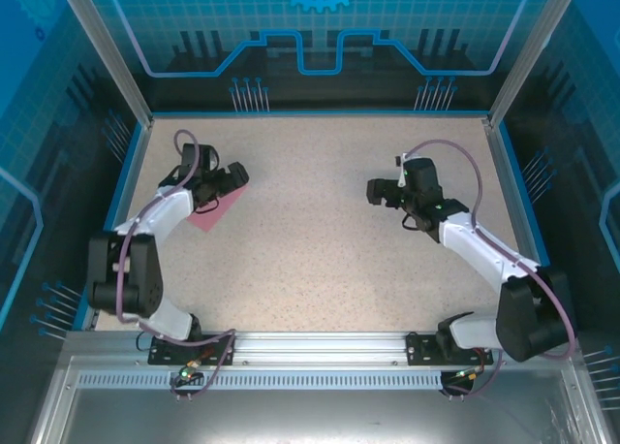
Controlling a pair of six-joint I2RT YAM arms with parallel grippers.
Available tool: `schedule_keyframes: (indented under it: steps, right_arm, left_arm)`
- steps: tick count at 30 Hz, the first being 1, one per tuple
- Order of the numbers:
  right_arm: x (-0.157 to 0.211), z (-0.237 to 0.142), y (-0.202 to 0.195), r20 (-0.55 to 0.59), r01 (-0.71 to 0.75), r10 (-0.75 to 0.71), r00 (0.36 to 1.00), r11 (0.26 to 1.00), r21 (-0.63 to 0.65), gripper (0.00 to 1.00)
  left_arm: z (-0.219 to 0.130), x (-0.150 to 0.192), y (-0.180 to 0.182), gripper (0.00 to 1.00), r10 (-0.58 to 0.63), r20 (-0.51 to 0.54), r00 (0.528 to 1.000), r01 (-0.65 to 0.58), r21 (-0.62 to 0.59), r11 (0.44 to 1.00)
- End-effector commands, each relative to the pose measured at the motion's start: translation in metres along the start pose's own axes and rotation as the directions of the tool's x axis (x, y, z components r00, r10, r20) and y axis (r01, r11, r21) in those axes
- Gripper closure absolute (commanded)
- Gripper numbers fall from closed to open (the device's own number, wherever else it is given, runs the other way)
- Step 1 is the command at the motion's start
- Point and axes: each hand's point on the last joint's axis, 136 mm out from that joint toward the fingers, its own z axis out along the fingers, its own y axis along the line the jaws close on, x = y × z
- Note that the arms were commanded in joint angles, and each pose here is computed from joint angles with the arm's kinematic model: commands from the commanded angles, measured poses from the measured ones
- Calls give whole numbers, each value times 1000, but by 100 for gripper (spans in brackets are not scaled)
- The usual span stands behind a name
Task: Fold a paper plane with a square sheet of paper (pick it up from the middle)
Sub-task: Move the square sheet of paper to the center of the table.
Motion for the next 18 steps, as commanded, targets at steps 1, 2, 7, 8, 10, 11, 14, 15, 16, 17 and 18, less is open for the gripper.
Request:
schedule_keyframes:
  steps: [1,2,7,8,10,11,14,15,16,17,18]
  right_arm:
    - [14,4,26,-105,-66,58,993,995,-71,1]
    - [16,6,32,-119,-68,58,991,994,-90,1]
    - [26,17,52,-175,-72,50,983,990,-119,1]
    - [28,19,56,-185,-72,48,982,990,-123,1]
    - [32,24,61,-207,-74,46,977,989,-129,1]
    - [33,26,66,-217,-71,39,975,987,-141,1]
    - [37,31,73,-242,-68,30,970,986,-149,1]
    - [38,33,74,-250,-68,29,968,986,-149,1]
    - [38,34,75,-256,-68,29,966,987,-146,1]
    - [39,36,75,-263,-68,28,964,988,-142,1]
    - [38,37,75,-265,-67,29,964,988,-137,1]
  left_arm:
    - [13,4,4,1,-91,-70,993,87,-60,994]
    - [20,4,7,1,-99,-79,992,92,-87,992]
    - [52,-10,14,1,-123,-93,988,106,-174,979]
    - [58,-12,15,1,-127,-98,987,107,-187,977]
    - [69,-15,13,1,-128,-110,986,106,-189,976]
    - [75,-16,12,1,-130,-120,984,105,-194,975]
    - [88,-13,13,1,-140,-153,978,107,-206,973]
    - [91,-11,12,1,-141,-165,976,107,-201,974]
    - [92,-9,10,1,-141,-173,975,106,-194,975]
    - [92,-6,8,1,-138,-184,973,103,-187,977]
    - [91,-2,4,1,-132,-199,971,95,-182,979]
